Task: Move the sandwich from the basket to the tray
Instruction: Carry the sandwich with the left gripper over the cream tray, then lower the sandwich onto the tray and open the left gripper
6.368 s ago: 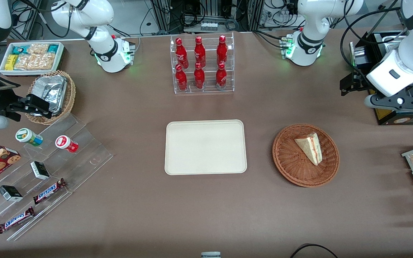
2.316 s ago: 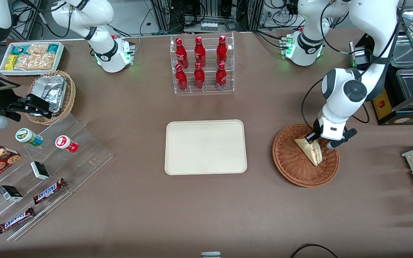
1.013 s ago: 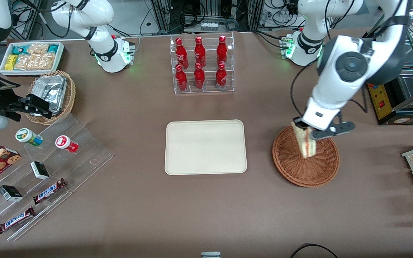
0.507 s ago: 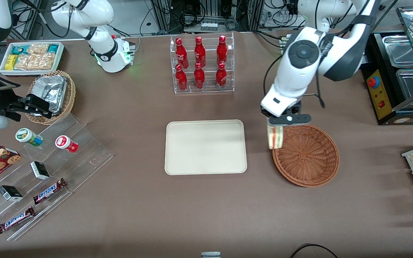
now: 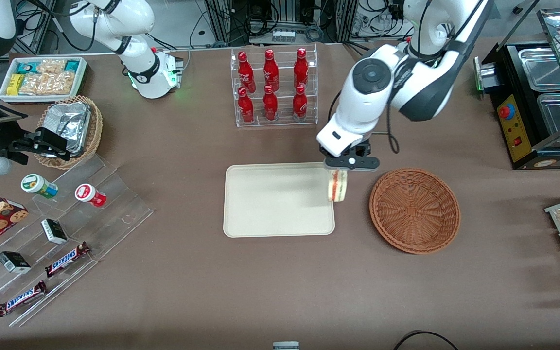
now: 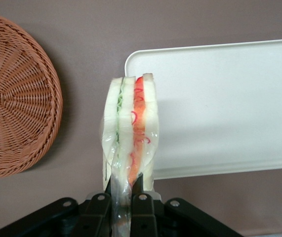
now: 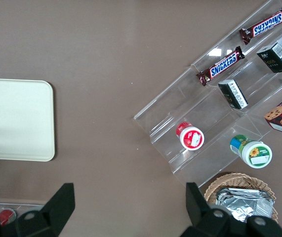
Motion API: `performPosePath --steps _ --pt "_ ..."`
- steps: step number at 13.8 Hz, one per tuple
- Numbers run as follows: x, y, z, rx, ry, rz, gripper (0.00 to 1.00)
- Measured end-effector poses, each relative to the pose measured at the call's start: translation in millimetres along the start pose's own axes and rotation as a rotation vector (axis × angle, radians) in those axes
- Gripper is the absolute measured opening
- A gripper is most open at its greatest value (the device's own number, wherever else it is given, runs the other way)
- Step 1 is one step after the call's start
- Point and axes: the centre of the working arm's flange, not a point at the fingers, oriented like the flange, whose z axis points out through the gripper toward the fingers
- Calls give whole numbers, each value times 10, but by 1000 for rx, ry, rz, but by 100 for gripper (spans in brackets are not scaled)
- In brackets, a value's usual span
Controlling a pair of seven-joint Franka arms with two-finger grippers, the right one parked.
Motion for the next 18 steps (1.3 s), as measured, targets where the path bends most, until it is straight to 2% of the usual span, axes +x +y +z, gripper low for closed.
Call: performPosePath --steps 3,5,9,18 --pt "13 303 299 26 24 -42 14" --pt "57 483 420 25 34 -75 14" --pt "188 667 541 -1 28 -85 14" --pt "219 846 1062 15 -15 -33 14"
